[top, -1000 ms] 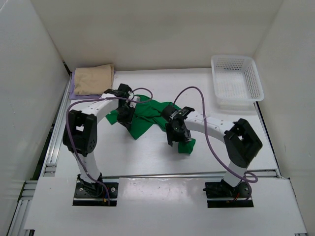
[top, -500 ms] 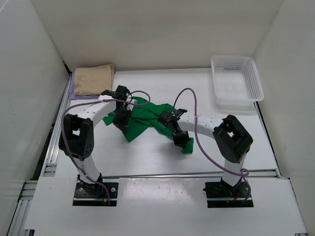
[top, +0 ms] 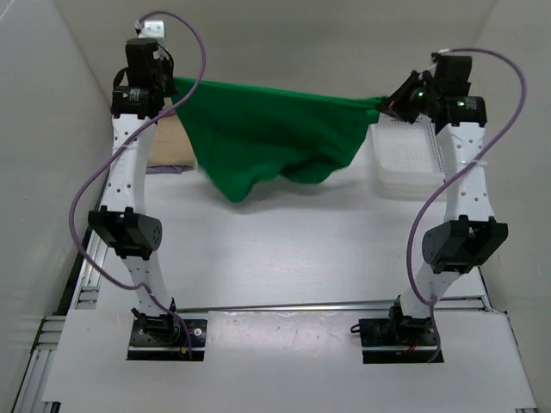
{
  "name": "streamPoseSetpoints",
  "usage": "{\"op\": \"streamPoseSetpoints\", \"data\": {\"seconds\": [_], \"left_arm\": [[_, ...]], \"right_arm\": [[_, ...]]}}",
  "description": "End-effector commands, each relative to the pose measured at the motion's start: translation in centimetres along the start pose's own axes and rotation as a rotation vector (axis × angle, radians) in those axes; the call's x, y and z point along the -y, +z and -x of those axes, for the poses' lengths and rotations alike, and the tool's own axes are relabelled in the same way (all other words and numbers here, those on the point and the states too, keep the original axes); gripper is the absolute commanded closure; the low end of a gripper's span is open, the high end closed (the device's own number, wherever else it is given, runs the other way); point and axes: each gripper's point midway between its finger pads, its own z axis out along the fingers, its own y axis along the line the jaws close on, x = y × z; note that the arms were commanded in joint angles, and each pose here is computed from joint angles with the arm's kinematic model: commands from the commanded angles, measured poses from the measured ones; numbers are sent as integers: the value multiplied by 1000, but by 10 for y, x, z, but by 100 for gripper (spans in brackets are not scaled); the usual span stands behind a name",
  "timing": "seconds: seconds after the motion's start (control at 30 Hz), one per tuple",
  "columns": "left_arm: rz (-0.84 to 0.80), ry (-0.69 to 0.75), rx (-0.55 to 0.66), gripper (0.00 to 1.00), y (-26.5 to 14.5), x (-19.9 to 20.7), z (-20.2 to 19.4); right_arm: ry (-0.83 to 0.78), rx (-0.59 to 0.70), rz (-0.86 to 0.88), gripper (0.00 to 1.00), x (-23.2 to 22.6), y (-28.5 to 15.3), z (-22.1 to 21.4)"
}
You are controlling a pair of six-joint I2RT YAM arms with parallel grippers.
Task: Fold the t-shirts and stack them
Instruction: Flatten out the tshirt
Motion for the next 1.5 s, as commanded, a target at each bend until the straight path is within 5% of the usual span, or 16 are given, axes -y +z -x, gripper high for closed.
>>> {"op": "streamPoseSetpoints", "data": {"seconds": [0.0, 0.17, 0.27, 0.3, 0.47, 0.5, 0.63, 0.83, 0.97, 1.1, 1.27, 1.37, 1.4, 1.47], "left_arm": [[137, -106, 363, 90, -73, -41, 108], [101, -105, 386, 90, -111, -40, 107], [43, -47, 220, 90, -104, -28, 33], [18, -3, 71, 90, -82, -16, -31], [-62, 91, -275, 90, -75, 2, -200], [-71, 115, -383, 90, -75, 3, -248], [-67, 155, -556, 90, -76, 1, -321], [-124, 157, -659, 90, -86, 8, -363], [-109, 152, -647, 90, -89, 3, -361], [-62, 142, -636, 90, -90, -10, -358], [-8, 123, -613, 90, -96, -27, -356], [9, 120, -614, 90, -98, -32, -358], [18, 111, -615, 90, -98, -36, -358], [27, 101, -607, 90, -97, -39, -354]], "right_arm": [[-37, 26, 215, 100, -51, -56, 17], [-4, -7, 204, 100, -24, -67, -26], [58, -97, 128, 100, 20, -60, -87], [55, -107, 131, 100, 25, -66, -106], [163, -317, -45, 100, 102, -50, -232], [195, -369, -140, 97, 134, -45, -267], [278, -448, -247, 65, 176, -41, -321], [233, -485, -324, 49, 193, -48, -348], [136, -468, -370, 35, 188, -56, -352], [174, -489, -458, 32, 192, -56, -368], [93, -592, -624, 39, 209, -49, -395], [69, -632, -632, 72, 204, -29, -398], [55, -650, -626, 90, 202, -24, -400], [62, -622, -561, 100, 185, -8, -391]]}}
